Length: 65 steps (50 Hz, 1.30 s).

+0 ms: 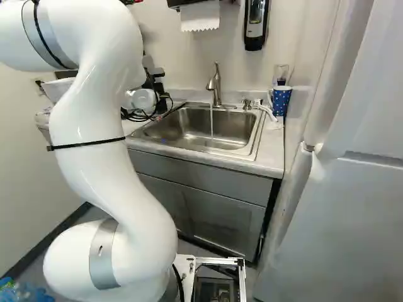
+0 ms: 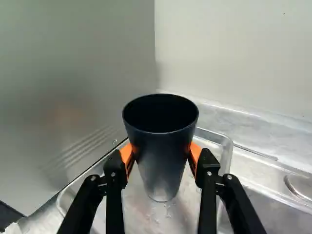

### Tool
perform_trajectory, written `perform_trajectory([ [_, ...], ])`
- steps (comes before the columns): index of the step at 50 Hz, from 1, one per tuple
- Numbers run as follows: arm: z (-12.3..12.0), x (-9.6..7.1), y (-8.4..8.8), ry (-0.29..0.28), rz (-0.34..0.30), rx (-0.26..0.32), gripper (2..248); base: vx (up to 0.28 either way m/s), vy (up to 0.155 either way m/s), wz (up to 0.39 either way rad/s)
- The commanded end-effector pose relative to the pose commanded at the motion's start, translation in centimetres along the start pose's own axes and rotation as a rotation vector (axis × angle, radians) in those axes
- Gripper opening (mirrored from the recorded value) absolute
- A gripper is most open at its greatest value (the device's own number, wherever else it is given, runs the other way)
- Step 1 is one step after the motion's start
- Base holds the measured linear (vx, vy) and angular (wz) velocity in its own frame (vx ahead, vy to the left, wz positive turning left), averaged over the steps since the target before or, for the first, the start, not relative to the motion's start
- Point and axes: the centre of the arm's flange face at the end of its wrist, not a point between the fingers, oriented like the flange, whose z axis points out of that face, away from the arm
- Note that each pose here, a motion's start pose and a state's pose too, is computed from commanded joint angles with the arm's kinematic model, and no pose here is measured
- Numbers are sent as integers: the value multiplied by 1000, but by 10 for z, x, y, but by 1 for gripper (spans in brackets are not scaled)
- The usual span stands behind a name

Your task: Rinse the cup and place it in the tray

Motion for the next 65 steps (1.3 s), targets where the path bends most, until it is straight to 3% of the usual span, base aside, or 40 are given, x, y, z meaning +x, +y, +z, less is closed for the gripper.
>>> perform_trajectory([
  [1, 0, 0, 0, 0, 0, 0, 135, 0, 0, 0],
  [2, 0, 0, 0, 0, 0, 0, 168, 0, 0, 0],
  [6, 0, 0, 0, 0, 0, 0, 168, 0, 0, 0],
  [7, 0, 0, 0, 0, 0, 0, 203, 0, 0, 0],
  [11, 0, 0, 0, 0, 0, 0, 203, 0, 0, 0],
  [12, 0, 0, 0, 0, 0, 0, 239, 0, 0, 0],
  [24, -2, 5, 0, 9, 0, 0, 247, 0, 0, 0],
  [65, -14, 50, 1, 86, 1, -1, 247, 0, 0, 0],
])
